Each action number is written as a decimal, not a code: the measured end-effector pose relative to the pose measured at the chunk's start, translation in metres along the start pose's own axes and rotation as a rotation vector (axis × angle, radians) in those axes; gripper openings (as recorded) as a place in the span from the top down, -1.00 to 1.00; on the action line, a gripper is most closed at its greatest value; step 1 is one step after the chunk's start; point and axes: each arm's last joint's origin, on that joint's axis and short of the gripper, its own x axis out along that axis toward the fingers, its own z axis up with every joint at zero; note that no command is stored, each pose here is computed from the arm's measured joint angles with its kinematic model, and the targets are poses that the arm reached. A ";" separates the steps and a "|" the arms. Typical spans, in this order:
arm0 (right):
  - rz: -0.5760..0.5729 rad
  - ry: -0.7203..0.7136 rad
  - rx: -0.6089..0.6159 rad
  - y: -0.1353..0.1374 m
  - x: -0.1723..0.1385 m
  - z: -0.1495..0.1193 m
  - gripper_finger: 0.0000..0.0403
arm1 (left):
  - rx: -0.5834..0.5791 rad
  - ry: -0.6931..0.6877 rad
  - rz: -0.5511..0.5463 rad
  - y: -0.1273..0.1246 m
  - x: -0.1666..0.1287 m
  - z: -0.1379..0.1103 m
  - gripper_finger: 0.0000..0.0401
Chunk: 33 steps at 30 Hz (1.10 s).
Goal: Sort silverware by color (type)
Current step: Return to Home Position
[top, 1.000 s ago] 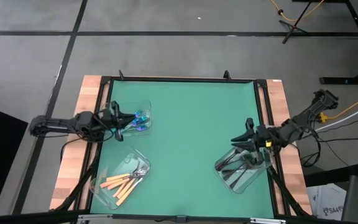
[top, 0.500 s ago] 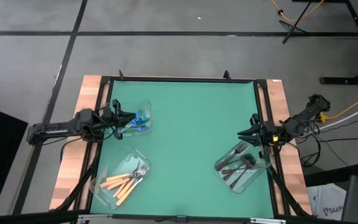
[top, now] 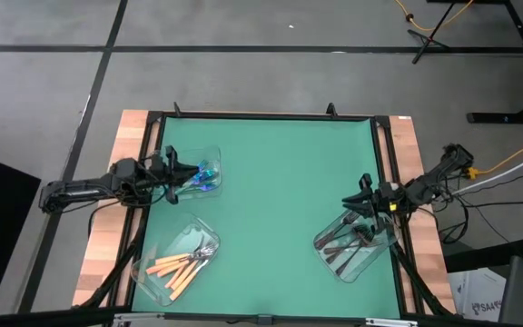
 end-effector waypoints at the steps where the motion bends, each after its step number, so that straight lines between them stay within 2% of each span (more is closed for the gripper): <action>1: -0.001 -0.010 0.006 -0.001 -0.001 -0.002 0.72 | -0.007 0.002 0.000 0.000 0.000 0.000 0.84; 27: -0.005 0.012 -0.188 -0.003 -0.003 -0.005 0.72 | -0.007 0.010 -0.003 0.000 0.000 -0.001 0.84; 33: -0.007 0.014 -0.193 -0.003 -0.003 -0.005 0.72 | 0.000 0.145 -0.008 0.001 -0.001 -0.013 0.84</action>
